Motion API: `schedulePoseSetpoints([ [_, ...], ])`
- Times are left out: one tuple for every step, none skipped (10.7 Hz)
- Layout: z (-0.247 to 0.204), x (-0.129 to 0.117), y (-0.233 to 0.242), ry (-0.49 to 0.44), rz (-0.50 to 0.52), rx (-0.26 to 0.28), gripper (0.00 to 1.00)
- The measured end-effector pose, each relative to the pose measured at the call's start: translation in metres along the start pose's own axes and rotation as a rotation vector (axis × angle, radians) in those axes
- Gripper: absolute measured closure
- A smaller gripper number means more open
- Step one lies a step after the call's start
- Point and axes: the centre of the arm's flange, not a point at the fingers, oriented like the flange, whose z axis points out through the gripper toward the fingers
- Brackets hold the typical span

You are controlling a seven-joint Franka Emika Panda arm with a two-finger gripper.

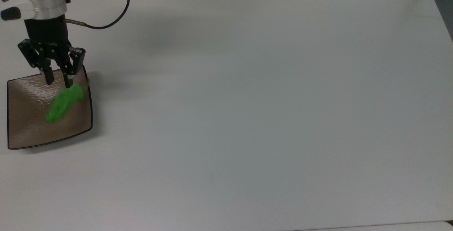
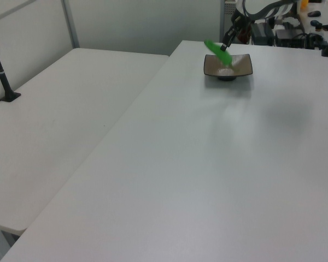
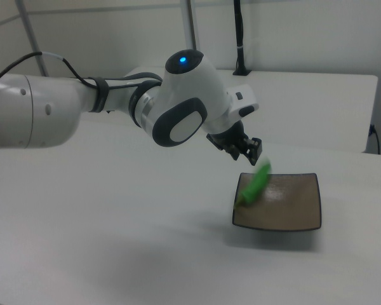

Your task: Chili peppers are placed on a ceramic plate

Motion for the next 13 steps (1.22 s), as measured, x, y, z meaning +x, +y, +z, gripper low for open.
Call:
schedulePoseSetpoints([
  [0.000,0.000,0.001,-0.001,0.003,-0.001,0.38],
  [0.001,0.000,0.001,-0.001,0.004,-0.001,0.22],
  [0.001,0.000,0.001,0.000,0.005,-0.001,0.09],
  [0.000,0.000,0.000,0.000,0.006,0.000,0.00],
  [0.000,0.001,-0.002,0.001,0.028,0.002,0.00],
  [0.001,0.000,-0.007,-0.020,0.064,0.014,0.00],
  [0.000,0.000,-0.014,-0.056,0.090,0.033,0.00],
  [-0.008,0.000,-0.024,-0.114,0.092,0.065,0.00],
  [-0.021,-0.003,-0.037,-0.189,0.083,0.109,0.00],
  [-0.042,-0.007,-0.050,-0.261,0.069,0.157,0.00],
  [-0.067,-0.012,-0.064,-0.320,0.059,0.200,0.00],
  [-0.092,-0.016,-0.082,-0.375,0.067,0.233,0.00],
  [-0.111,-0.020,-0.104,-0.424,0.055,0.217,0.00],
])
